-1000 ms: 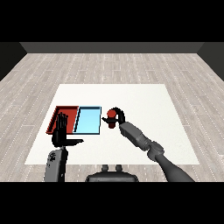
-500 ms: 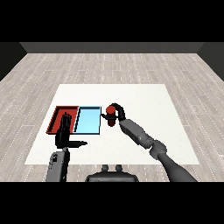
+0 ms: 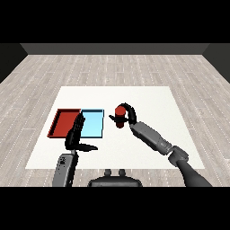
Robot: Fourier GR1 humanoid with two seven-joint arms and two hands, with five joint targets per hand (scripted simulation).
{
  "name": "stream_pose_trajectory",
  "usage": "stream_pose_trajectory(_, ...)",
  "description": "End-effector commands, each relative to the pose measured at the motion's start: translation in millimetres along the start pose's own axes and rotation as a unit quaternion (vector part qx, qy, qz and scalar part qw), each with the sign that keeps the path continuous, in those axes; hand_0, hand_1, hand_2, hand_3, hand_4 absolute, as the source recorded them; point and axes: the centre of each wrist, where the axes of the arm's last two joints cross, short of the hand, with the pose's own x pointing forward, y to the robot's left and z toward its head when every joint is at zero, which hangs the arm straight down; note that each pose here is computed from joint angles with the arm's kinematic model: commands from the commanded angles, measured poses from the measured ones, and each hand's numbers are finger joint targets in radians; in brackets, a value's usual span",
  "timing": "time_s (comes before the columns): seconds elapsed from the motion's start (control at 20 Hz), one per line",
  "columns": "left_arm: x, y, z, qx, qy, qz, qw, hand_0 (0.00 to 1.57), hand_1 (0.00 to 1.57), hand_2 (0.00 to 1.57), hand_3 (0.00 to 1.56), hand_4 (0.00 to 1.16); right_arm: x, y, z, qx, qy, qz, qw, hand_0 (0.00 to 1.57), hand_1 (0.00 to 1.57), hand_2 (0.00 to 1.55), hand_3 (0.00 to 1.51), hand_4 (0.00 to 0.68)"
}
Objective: Pick the red can and put it in the red box
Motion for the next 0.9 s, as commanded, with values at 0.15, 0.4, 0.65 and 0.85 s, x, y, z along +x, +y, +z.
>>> stream_pose_trajectory(0.15,10.6,-29.9,-4.9,-0.024,0.020,0.010,0.999,0.00,0.00,0.00,0.00,0.00,34.0,-30.8,30.9,-0.011,-0.035,0.004,0.9993,1.50,1.50,1.46,1.40,0.581)
stream_pose_trajectory(0.4,0.8,-62.7,-10.3,-0.042,0.038,0.001,0.998,0.00,0.00,0.00,0.00,0.00,52.4,-45.7,35.6,-0.024,-0.055,0.006,0.9982,1.49,1.49,1.46,1.40,0.582)
stream_pose_trajectory(0.65,11.2,-69.9,-38.7,-0.049,0.051,-0.006,0.997,0.00,0.00,0.00,0.00,0.00,73.8,-59.8,42.3,-0.029,-0.055,-0.003,0.9981,1.52,1.52,1.47,1.40,0.580)
stream_pose_trajectory(0.85,12.8,-103.5,-34.4,-0.068,0.071,-0.017,0.995,0.00,0.00,0.00,0.00,0.00,61.3,-66.9,43.2,-0.030,-0.079,-0.009,0.9964,1.51,1.51,1.47,1.40,0.587)
